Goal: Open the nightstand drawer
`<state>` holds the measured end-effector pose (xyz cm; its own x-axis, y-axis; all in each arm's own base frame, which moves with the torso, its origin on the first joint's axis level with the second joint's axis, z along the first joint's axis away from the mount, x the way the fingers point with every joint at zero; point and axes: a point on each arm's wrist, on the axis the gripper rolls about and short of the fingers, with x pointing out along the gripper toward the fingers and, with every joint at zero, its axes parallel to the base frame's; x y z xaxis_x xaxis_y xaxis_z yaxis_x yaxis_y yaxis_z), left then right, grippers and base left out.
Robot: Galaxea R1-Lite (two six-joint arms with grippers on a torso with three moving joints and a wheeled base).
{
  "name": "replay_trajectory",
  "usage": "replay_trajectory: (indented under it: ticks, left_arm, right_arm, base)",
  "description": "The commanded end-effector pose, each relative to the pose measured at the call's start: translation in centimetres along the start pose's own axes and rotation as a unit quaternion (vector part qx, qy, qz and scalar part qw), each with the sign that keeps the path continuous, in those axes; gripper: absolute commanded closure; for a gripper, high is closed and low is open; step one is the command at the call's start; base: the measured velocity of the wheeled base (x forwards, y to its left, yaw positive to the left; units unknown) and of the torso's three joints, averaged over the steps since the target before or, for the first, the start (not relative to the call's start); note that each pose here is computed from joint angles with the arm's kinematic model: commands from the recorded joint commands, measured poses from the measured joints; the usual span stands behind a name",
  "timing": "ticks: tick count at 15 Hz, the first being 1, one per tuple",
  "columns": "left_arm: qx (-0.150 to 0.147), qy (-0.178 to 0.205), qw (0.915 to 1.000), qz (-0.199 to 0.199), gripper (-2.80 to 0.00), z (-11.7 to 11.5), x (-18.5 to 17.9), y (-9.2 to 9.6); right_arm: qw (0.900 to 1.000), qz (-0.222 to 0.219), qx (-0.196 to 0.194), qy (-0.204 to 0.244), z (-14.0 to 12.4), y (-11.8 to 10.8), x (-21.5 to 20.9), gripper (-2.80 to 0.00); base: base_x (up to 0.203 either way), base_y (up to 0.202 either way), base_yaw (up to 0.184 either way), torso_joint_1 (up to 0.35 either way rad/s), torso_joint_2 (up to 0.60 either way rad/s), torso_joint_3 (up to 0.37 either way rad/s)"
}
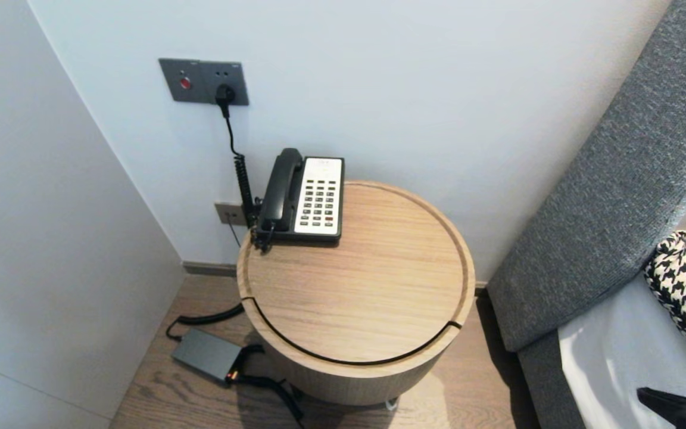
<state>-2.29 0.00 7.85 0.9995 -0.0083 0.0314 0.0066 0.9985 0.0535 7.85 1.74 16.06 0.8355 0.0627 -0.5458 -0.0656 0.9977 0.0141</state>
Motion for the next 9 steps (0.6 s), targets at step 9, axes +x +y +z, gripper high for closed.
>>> replay_trajectory:
  ticks: [9]
  left_arm:
    - [0.000, 0.006, 1.0000, -0.001, 0.00, -0.3, 0.1, 0.0]
  right_arm:
    - [0.992, -0.090, 0.050, -0.078, -9.5, -1.7, -4.1, 0.00]
  base:
    - [0.000, 0.000, 0.000, 0.000, 0.00, 0.000]
